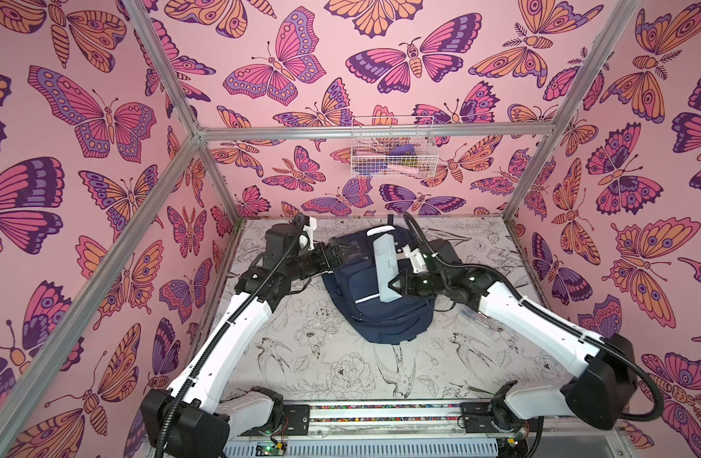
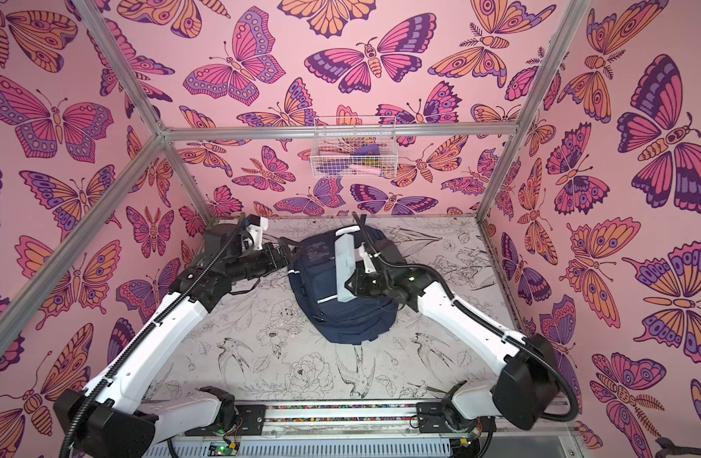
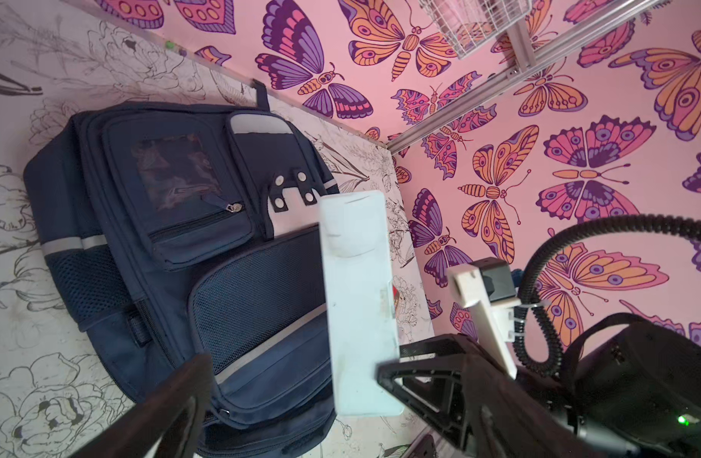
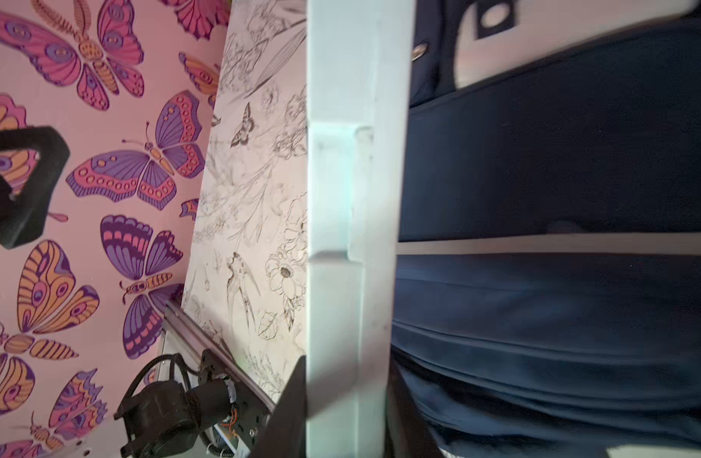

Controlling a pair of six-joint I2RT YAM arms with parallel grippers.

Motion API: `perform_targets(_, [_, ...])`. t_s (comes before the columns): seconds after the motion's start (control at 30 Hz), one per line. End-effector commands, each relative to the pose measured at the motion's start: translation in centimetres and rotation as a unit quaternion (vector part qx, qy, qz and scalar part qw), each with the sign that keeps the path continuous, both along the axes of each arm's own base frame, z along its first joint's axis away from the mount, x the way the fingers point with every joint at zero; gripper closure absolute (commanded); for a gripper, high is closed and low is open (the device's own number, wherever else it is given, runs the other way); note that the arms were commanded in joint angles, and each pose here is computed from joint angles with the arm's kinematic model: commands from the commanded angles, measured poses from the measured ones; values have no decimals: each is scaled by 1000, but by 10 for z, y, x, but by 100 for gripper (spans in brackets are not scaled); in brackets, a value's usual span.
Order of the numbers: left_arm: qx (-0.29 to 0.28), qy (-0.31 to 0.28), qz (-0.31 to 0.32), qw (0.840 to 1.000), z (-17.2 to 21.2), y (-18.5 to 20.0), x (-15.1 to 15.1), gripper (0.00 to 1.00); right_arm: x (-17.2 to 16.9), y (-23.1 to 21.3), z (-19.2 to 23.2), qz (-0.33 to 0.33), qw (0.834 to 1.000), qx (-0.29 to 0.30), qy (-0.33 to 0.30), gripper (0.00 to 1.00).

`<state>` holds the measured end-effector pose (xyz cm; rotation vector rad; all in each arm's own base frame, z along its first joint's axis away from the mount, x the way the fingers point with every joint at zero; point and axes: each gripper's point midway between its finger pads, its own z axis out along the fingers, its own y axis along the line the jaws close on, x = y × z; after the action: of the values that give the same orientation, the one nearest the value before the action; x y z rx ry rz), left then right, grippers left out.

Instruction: Pack the student bag

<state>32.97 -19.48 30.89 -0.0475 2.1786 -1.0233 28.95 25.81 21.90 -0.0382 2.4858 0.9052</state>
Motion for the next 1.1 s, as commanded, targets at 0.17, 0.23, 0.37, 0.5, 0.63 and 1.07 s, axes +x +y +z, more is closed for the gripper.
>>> perform_targets(0.17, [148,-55,-120,980,-42,-67,-10,5,-2,-121,4,-183,983,-11,4,97])
perform_targets(0.23, [207,-67,-152,964,-60,-87,-14,5,-9,-145,-3,-216,976,-16,18,97])
perform_targets(0.37, [308,-66,-226,922,-104,-126,-23,5,-24,-172,-11,-250,967,-9,38,97])
perform_targets(0.5, [378,-55,-293,876,-145,-151,-31,16,-36,-184,-13,-268,963,-13,39,97])
perform_targets(0.63, [413,-22,-317,854,-180,-155,-33,23,-43,-190,-16,-276,960,-14,44,97])
perform_targets(1.07, [454,3,-346,821,-222,-154,-46,40,-48,-196,-10,-284,958,-14,37,97])
